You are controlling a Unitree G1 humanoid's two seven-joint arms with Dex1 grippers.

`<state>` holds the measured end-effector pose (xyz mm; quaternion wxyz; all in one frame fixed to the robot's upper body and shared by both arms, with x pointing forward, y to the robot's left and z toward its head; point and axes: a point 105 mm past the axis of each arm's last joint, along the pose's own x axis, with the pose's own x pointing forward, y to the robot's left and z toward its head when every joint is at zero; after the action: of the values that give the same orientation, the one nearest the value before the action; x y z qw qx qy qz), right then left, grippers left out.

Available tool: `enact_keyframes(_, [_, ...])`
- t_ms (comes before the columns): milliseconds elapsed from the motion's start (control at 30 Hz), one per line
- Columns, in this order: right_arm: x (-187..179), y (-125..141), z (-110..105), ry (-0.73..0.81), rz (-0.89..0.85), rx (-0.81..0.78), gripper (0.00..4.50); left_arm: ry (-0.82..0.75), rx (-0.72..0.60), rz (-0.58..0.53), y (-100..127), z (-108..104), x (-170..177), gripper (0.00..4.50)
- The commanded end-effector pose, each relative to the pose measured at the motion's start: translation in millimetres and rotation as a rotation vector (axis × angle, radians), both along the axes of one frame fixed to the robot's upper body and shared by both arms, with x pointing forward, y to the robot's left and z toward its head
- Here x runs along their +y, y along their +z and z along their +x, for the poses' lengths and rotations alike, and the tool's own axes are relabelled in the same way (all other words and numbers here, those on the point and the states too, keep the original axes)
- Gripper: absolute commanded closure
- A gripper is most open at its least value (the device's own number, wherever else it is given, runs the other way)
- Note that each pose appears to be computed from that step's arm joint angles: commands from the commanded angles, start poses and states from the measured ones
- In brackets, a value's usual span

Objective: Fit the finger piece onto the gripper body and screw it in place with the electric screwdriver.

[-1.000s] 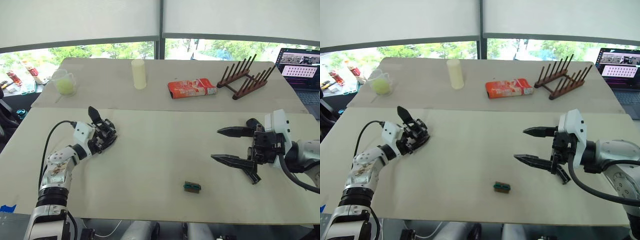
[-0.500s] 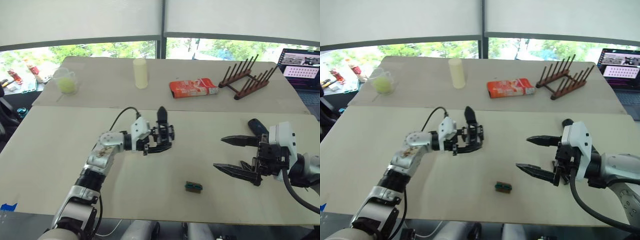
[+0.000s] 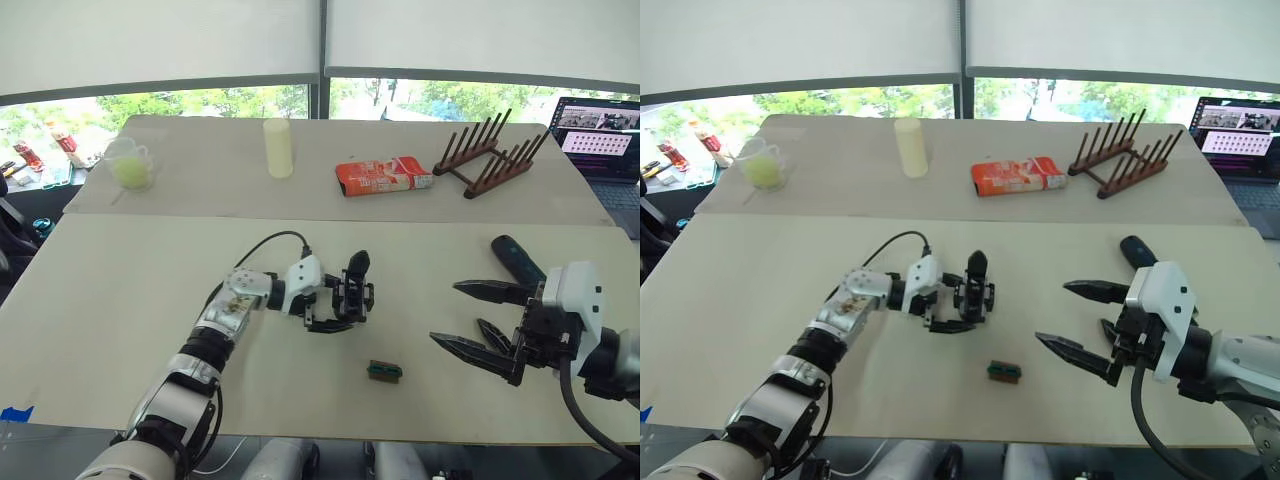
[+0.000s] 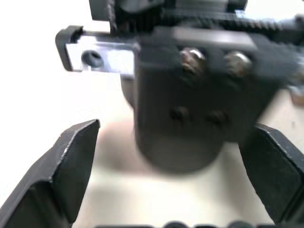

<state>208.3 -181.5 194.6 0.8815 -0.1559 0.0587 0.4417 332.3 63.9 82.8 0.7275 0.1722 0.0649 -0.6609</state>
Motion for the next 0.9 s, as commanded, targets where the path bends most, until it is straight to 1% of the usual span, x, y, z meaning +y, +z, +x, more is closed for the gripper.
enact_keyframes(33, [-13.3, 7.7, -0.1, -0.059, -0.071, 0.027, 0.00, -0.007, -0.034, -0.025, 29.6, -9.2, 29.8, 0.05])
enact_keyframes(133, [-30.8, 3.6, 2.5, -0.120, -0.161, 0.139, 0.00, -0.054, -0.022, -0.022, 56.9, -31.3, 48.1, 0.05])
enact_keyframes(233, [-39.2, 1.9, 2.8, -0.138, -0.215, 0.262, 0.00, -0.099, 0.013, -0.040, 83.9, -52.5, 52.5, 0.05])
enact_keyframes(300, [-47.2, -3.1, 5.9, -0.184, -0.270, 0.367, 0.00, -0.172, 0.038, -0.018, 94.6, -72.6, 52.6, 0.05])
enact_keyframes(367, [-57.8, -9.0, 10.9, -0.252, -0.336, 0.445, 0.00, -0.220, 0.022, 0.006, 100.1, -84.9, 49.5, 0.05])
enact_keyframes(433, [-65.3, -13.6, 13.4, -0.319, -0.329, 0.541, 0.00, -0.228, -0.004, -0.011, 107.1, -88.3, 43.7, 0.05])
enact_keyframes(533, [-72.7, -18.7, 20.8, -0.390, -0.345, 0.589, 0.00, -0.215, -0.037, -0.074, 120.4, -88.1, 31.2, 0.05])
enact_keyframes(600, [-79.1, -26.0, 25.6, -0.454, -0.335, 0.645, 0.00, -0.206, -0.031, -0.117, 127.9, -88.9, 23.5, 0.05])
enact_keyframes(667, [-80.4, -33.8, 28.4, -0.474, -0.341, 0.687, 0.00, -0.214, -0.011, -0.121, 129.1, -92.0, 21.1, 0.05])
enact_keyframes(900, [-89.5, -64.9, 32.4, -0.507, -0.382, 0.782, 0.00, -0.188, -0.046, -0.128, 131.6, -91.1, 18.7, 0.05])
